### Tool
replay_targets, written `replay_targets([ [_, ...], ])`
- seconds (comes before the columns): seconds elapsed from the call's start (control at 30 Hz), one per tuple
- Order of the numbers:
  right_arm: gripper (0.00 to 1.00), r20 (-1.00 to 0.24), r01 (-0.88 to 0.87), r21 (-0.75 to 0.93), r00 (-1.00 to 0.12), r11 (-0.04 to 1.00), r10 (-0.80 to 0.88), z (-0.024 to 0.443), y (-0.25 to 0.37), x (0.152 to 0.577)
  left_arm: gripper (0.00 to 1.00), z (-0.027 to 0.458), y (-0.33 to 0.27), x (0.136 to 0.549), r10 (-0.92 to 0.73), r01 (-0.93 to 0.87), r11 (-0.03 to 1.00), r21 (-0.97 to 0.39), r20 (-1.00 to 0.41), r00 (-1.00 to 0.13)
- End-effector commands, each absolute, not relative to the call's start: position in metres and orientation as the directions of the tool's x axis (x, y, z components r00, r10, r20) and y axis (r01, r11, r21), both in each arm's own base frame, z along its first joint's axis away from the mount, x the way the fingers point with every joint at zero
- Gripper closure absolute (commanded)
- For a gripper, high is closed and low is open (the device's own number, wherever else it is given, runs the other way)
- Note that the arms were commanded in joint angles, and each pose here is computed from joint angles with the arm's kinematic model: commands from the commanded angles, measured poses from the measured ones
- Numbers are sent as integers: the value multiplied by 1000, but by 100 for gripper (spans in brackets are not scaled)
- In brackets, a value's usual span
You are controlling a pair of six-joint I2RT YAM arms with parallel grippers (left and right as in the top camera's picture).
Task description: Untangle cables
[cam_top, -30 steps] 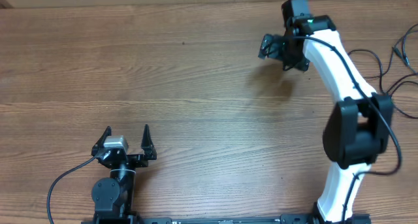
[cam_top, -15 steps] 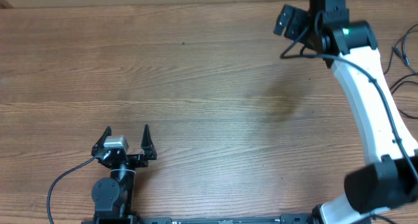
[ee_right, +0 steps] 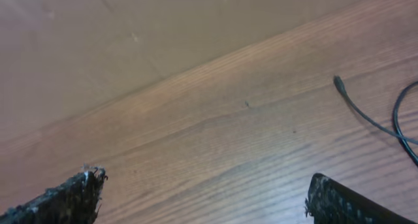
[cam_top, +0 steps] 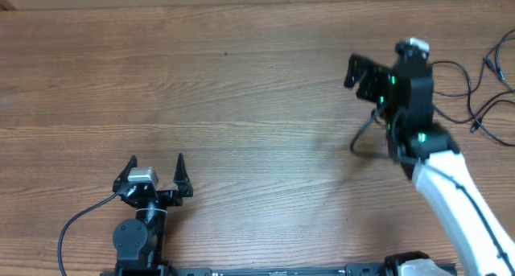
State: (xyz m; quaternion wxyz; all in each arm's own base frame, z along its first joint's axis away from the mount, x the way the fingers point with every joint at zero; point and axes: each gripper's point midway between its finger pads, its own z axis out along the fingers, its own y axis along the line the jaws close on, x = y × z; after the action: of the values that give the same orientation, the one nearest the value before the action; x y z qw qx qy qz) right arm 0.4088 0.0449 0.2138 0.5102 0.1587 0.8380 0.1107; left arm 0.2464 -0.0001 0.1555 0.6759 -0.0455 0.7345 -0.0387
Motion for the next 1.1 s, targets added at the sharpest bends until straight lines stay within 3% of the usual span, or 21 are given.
replay_targets([
  [0.0,0,-846,140,359,-368,923,385,205,38,387,0,156,3,246,-100,-28,995,-98,-992,-73],
  [0.3,0,-895,74,405,-171,911,412,179,26,332,0,156,3,246,-100,-28,995,-98,-992,-73],
  [0.57,0,-901,93,408,-117,908,417,151,13,293,0,156,3,246,-100,-28,995,-98,-992,-73],
  [0.9,0,-891,174,366,-218,914,398,111,2,263,0,156,3,246,-100,-28,995,-98,-992,-73],
  [1.07,0,-892,196,359,-216,913,397,110,-3,255,0,156,3,246,-100,-28,995,-98,-992,-73],
])
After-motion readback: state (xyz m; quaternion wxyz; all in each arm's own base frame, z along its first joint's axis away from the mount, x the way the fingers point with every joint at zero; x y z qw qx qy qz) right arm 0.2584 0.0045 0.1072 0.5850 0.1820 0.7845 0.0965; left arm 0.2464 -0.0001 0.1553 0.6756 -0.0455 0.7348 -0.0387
